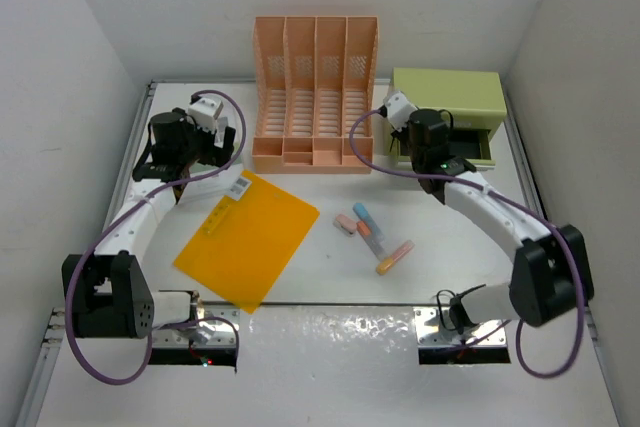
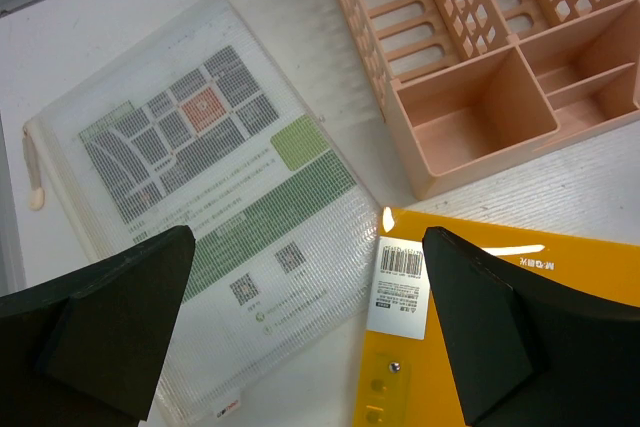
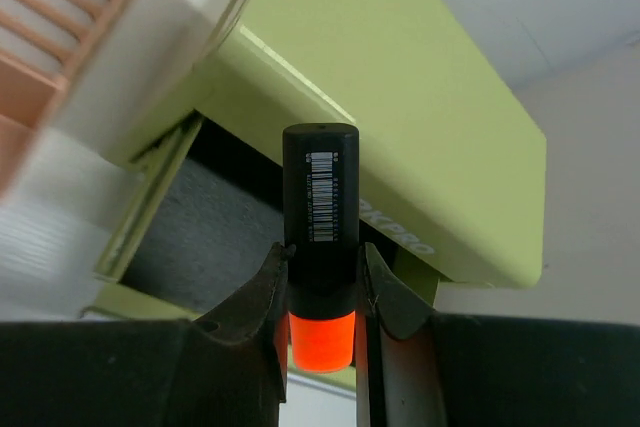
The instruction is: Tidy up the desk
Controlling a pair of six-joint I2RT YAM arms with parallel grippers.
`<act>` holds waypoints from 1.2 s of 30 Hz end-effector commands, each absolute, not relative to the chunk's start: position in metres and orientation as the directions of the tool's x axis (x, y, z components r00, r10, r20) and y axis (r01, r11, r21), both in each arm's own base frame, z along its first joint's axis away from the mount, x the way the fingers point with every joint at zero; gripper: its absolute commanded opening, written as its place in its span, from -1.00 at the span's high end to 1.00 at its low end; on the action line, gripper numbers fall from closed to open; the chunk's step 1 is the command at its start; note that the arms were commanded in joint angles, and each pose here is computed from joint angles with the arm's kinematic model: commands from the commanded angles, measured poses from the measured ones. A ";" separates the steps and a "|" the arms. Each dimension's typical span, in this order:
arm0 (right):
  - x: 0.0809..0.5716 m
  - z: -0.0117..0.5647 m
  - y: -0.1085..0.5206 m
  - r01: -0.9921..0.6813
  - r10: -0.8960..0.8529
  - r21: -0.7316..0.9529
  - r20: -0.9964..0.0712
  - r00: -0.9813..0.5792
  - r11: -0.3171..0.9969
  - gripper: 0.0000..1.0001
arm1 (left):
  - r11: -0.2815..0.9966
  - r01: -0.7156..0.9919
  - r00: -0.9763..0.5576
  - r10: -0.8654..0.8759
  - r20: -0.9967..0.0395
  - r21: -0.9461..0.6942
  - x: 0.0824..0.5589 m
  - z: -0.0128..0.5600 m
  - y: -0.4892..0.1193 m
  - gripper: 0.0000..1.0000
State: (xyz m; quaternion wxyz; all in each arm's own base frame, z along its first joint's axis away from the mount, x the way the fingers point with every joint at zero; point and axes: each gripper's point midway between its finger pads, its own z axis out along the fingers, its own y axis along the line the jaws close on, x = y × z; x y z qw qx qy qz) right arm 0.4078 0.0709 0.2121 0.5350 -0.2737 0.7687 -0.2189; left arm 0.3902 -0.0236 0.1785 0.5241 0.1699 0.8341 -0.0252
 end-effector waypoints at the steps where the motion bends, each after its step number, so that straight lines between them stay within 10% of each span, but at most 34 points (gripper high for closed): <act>1: 0.432 0.212 0.057 -0.164 -0.762 -0.753 -0.582 -0.285 0.637 1.00 | 0.941 0.308 -0.367 0.256 -0.894 0.143 0.394 0.186 -0.023 -0.96; 7: 0.455 0.198 0.045 -0.214 -0.804 -0.788 -0.502 -0.319 0.577 0.94 | 0.940 0.309 -0.369 0.261 -0.892 0.148 0.393 0.187 -0.023 -0.96; 12: 0.452 0.197 0.049 -0.243 -0.800 -0.772 -0.509 -0.316 0.587 -0.06 | 0.938 0.314 -0.366 0.262 -0.893 0.147 0.393 0.187 -0.024 -0.96; 18: 0.439 0.228 0.056 -0.218 -0.719 -0.689 -0.623 -0.308 0.691 -0.44 | 0.936 0.323 -0.371 0.260 -0.892 0.139 0.392 0.184 -0.026 -0.96; 24: 0.399 0.233 0.122 -0.324 -0.504 -0.404 -0.795 -0.338 0.855 -0.12 | 0.935 0.326 -0.372 0.261 -0.891 0.138 0.392 0.184 -0.026 -0.96; 27: 0.363 0.187 0.165 -0.497 -0.548 -0.340 -0.751 -0.368 0.799 0.25 | 0.936 0.325 -0.376 0.262 -0.889 0.139 0.392 0.182 -0.025 -0.96; 36: 0.312 0.082 0.183 -0.607 -0.569 -0.150 -0.572 -0.590 0.780 0.40 | 0.934 0.336 -0.396 0.254 -0.882 0.118 0.394 0.175 -0.028 -0.96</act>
